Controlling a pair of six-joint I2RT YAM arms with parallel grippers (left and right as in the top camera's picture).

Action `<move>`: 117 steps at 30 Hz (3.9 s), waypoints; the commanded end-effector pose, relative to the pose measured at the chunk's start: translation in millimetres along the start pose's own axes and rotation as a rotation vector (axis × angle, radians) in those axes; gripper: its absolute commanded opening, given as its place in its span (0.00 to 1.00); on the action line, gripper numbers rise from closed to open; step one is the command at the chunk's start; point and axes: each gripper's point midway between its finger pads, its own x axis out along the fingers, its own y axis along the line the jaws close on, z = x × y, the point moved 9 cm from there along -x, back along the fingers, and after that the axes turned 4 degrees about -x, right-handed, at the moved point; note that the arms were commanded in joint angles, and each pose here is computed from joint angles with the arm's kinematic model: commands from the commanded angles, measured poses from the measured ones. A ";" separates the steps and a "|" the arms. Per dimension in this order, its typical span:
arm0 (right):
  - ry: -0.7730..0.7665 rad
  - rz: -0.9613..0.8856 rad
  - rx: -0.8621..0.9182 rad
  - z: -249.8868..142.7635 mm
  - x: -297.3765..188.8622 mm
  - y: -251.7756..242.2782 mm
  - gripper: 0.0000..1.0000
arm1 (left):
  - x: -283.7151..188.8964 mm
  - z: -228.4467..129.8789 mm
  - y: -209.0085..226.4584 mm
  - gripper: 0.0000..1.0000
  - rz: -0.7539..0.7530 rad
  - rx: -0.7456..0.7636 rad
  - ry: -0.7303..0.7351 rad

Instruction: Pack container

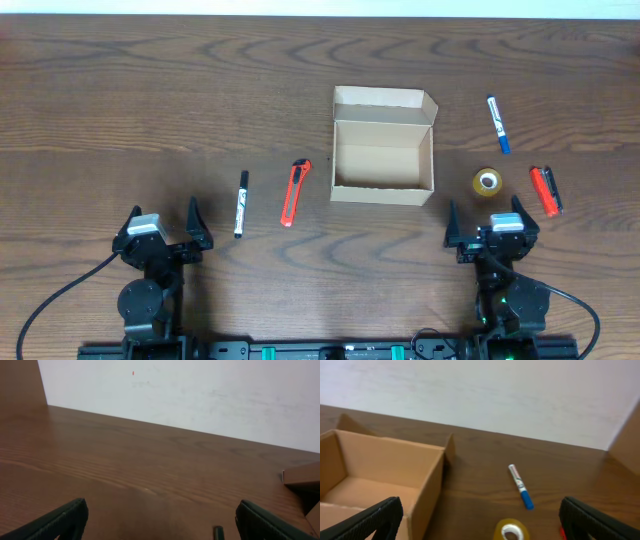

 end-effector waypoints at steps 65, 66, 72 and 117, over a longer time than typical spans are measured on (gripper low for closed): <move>1.149 -0.087 0.166 62.5 176.2 -48.4 0.99 | 0.7 -12.2 3.5 0.95 0.019 -0.002 0.053; 1.162 -0.063 0.170 57.3 179.2 -45.9 0.99 | 0.7 -12.1 3.5 0.95 0.019 -0.002 0.053; 1.211 0.138 0.176 33.6 192.0 -28.5 0.99 | 0.7 -12.2 3.5 0.95 0.019 -0.002 0.053; 1.410 0.233 0.248 -41.4 177.9 -28.1 0.99 | 0.7 -12.1 3.5 0.95 0.019 -0.002 0.053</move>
